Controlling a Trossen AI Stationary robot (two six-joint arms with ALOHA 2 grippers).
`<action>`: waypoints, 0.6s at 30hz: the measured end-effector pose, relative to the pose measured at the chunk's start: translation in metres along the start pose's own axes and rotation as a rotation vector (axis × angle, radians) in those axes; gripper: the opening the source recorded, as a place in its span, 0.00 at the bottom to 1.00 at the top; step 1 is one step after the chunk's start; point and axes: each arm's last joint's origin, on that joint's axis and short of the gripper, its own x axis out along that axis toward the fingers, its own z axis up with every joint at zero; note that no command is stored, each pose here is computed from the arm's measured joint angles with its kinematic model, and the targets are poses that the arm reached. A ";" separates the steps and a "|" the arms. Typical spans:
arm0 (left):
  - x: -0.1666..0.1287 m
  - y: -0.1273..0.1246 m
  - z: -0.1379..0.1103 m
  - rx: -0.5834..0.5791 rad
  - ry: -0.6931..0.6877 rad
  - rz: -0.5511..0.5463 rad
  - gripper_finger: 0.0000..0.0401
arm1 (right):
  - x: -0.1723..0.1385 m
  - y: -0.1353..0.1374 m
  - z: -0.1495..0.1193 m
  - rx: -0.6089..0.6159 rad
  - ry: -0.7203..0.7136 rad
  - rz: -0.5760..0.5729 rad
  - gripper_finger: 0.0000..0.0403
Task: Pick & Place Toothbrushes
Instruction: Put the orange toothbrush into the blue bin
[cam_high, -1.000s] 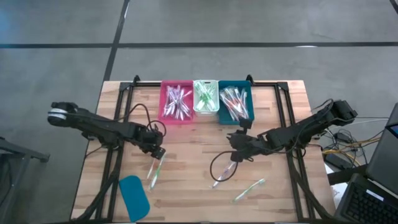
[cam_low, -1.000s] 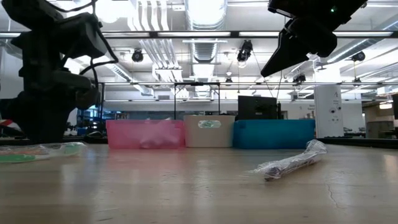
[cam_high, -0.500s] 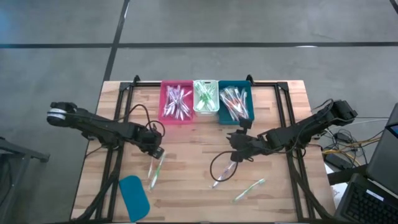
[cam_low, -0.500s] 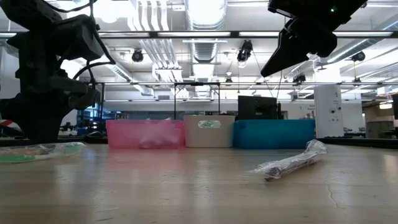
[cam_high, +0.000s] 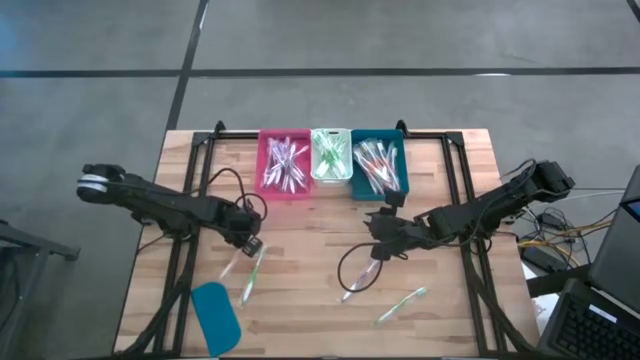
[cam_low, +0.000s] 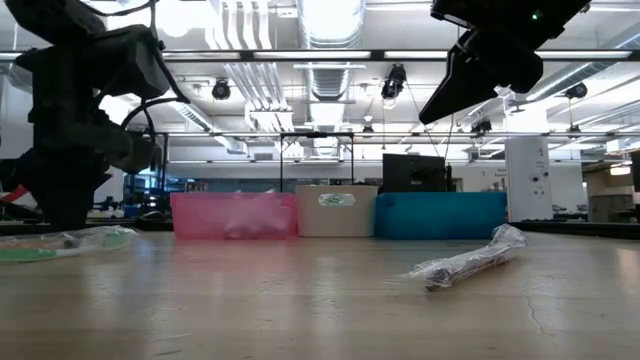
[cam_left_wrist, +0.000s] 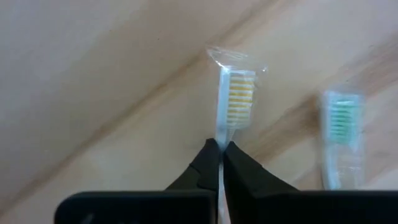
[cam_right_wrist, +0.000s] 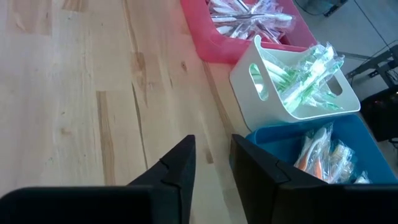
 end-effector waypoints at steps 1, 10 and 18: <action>-0.002 0.000 0.000 0.006 -0.004 0.015 0.01 | 0.000 0.000 0.000 0.000 0.000 0.000 0.25; -0.031 -0.020 0.012 0.074 -0.097 0.002 0.01 | 0.000 0.000 0.000 -0.003 0.000 0.000 0.20; -0.053 -0.037 0.024 0.170 -0.227 -0.017 0.01 | 0.000 0.000 0.000 0.003 -0.001 0.004 0.12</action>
